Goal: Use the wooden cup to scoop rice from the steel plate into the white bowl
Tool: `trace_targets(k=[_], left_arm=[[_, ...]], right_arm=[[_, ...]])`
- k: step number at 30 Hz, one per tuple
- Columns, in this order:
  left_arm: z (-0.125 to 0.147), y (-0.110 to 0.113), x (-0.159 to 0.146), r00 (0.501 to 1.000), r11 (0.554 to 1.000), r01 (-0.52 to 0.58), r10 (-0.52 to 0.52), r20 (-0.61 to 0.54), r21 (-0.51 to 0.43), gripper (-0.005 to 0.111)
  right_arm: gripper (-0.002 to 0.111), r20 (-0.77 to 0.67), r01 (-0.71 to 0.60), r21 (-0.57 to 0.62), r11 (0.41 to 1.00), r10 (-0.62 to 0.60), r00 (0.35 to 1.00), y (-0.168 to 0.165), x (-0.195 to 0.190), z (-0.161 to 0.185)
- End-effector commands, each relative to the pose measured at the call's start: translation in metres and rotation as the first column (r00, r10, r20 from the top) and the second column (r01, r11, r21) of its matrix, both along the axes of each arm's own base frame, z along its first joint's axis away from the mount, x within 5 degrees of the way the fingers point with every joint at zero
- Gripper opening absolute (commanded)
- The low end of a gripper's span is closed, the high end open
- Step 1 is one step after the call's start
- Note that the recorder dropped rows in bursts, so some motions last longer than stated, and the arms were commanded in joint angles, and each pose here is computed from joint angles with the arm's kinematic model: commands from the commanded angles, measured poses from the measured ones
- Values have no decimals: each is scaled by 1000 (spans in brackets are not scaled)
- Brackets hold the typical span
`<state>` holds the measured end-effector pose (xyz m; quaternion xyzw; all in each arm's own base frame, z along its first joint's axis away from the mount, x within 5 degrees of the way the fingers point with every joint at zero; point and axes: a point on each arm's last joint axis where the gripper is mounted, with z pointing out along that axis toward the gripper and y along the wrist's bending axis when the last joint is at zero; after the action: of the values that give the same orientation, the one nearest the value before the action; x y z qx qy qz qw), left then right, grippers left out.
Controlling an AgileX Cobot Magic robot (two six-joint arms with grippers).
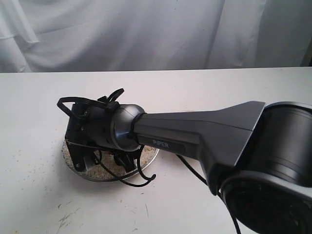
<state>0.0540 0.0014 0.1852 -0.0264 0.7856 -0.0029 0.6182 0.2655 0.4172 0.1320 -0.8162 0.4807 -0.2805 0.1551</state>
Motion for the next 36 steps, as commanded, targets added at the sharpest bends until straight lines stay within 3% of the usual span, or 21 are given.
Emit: trace_targets(k=[1, 9, 19, 36], left_arm=[[-1, 0, 0, 1000, 1000, -2, 2, 6, -1, 0], [-1, 0, 0, 1000, 1000, -2, 2, 6, -1, 0], [-1, 0, 0, 1000, 1000, -2, 2, 6, -1, 0], [-1, 0, 0, 1000, 1000, -2, 2, 6, -1, 0]], right_arm=[[0, -12, 29, 110, 994, -27, 1000, 9, -2, -2], [0, -37, 166, 216, 962, -162, 986, 5, 6, -2], [0, -92, 323, 344, 882, -311, 946, 2, 13, -2], [0, -125, 418, 444, 793, -407, 905, -7, 18, 24]])
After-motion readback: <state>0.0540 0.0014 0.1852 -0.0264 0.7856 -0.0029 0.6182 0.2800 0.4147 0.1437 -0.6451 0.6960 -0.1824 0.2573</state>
